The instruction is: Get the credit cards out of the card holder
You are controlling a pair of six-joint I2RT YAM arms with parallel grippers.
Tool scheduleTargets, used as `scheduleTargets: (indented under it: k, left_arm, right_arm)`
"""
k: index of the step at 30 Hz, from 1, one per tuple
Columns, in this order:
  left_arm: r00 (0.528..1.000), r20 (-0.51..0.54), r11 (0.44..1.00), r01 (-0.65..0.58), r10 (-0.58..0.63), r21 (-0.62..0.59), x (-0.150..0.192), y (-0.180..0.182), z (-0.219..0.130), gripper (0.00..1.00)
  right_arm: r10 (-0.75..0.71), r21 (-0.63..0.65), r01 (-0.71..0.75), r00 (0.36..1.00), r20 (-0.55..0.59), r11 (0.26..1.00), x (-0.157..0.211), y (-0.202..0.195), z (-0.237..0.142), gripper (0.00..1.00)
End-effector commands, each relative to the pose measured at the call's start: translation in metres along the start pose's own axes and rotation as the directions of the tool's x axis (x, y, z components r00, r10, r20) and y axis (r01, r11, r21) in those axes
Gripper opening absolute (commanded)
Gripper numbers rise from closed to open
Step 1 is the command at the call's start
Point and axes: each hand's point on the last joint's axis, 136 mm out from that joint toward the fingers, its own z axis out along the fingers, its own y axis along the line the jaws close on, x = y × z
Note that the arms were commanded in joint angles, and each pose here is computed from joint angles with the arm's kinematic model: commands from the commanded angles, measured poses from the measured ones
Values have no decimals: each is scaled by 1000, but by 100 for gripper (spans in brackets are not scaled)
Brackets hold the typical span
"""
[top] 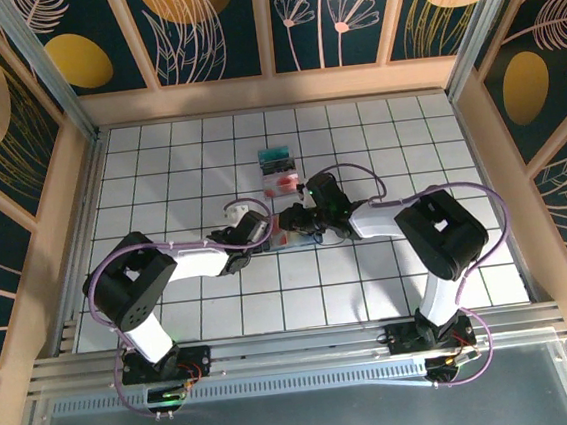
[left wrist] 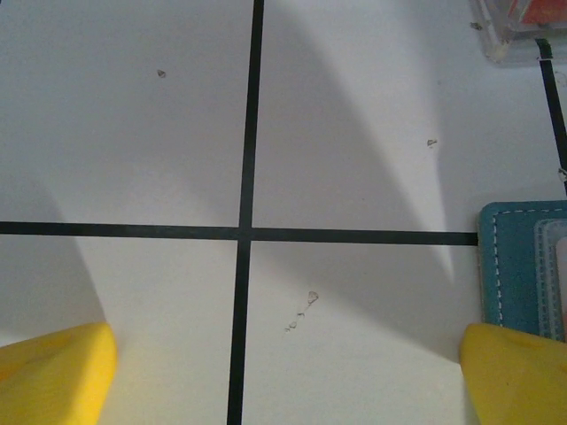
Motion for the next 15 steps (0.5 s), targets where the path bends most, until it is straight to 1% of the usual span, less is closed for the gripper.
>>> scheduleTargets:
  k: [1,6,10,13,15]
  left_arm:
    - [991,-119,998,-64,62,-12,35,10,-1,99]
    - [991,-118,998,-62,61,-3,32,5,0,99]
    - [991,-120,998,-59,58,-5,32,5,0,99]
    - [991,-122,998,-62,61,-10,31,6,0,99]
    - [990,-127,997,-68,64,-24,33,7,1,99]
  right_arm:
    - [-18,-101,16,1000,-17,995,1,20,3,25]
    - [6,-100,-10,999,-40,995,6,13,11,28]
    - [27,-34,-29,998,-48,999,6,0,14,30]
    - [18,-66,-21,999,-43,998,5,5,11,28]
    - [18,-109,-22,999,-36,994,3,12,7,25]
